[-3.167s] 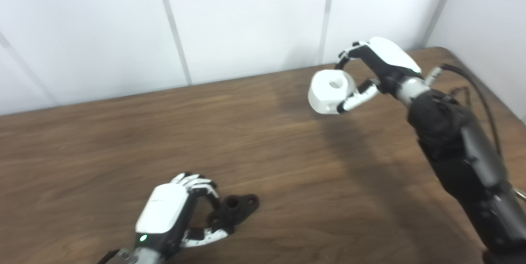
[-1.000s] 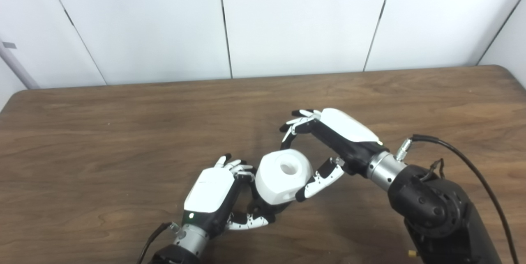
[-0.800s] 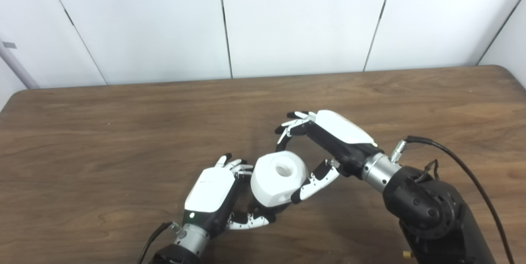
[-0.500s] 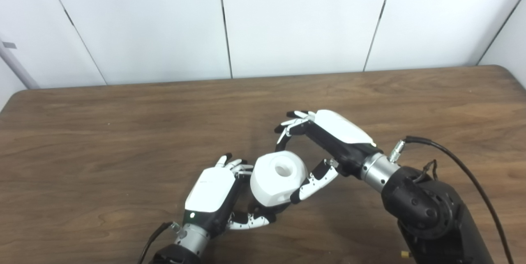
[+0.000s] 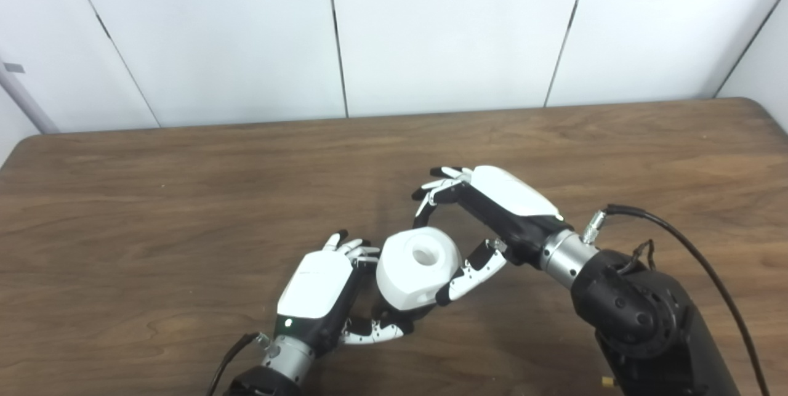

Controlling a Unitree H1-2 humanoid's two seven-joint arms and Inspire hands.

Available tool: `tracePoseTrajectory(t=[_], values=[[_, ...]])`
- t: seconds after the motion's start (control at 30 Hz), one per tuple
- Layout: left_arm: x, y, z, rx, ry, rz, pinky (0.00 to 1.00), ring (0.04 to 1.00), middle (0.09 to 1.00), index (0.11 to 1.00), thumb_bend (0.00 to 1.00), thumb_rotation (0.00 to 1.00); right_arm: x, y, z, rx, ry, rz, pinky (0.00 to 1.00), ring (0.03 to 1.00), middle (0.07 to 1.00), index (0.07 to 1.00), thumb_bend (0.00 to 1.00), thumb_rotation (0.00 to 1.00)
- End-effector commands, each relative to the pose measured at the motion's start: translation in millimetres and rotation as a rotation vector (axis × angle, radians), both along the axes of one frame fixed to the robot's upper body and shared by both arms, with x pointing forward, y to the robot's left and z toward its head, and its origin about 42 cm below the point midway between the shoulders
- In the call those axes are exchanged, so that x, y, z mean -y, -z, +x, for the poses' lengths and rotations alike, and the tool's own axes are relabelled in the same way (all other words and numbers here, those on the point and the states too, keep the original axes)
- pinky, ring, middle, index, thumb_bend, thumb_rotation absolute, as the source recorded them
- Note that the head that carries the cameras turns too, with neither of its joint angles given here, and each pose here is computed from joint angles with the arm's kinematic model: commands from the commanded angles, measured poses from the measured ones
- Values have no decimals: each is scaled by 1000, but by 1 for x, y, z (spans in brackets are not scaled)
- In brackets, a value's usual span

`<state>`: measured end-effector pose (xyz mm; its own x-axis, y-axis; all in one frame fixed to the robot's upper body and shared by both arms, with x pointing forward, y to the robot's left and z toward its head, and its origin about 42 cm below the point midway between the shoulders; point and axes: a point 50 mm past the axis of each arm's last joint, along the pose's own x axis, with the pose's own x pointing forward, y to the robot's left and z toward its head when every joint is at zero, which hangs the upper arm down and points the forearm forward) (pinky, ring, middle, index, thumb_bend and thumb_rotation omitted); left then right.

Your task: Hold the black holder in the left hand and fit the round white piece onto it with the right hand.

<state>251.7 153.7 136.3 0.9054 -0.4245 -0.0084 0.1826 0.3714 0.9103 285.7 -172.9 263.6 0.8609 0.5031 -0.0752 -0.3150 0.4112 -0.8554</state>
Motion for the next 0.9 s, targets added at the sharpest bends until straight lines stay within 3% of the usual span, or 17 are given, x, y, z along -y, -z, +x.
tracePoseTrajectory(t=[0.0,0.87], values=[[2,6,-3,-37,22,31,982,877,778,487,520,47,-1,-12,3,75,0,1,1000,958,822,480,526,140],[5,4,-3,-31,21,30,991,876,775,487,520,46,-5,4,-3,47,-19,9,1000,959,814,481,526,140]])
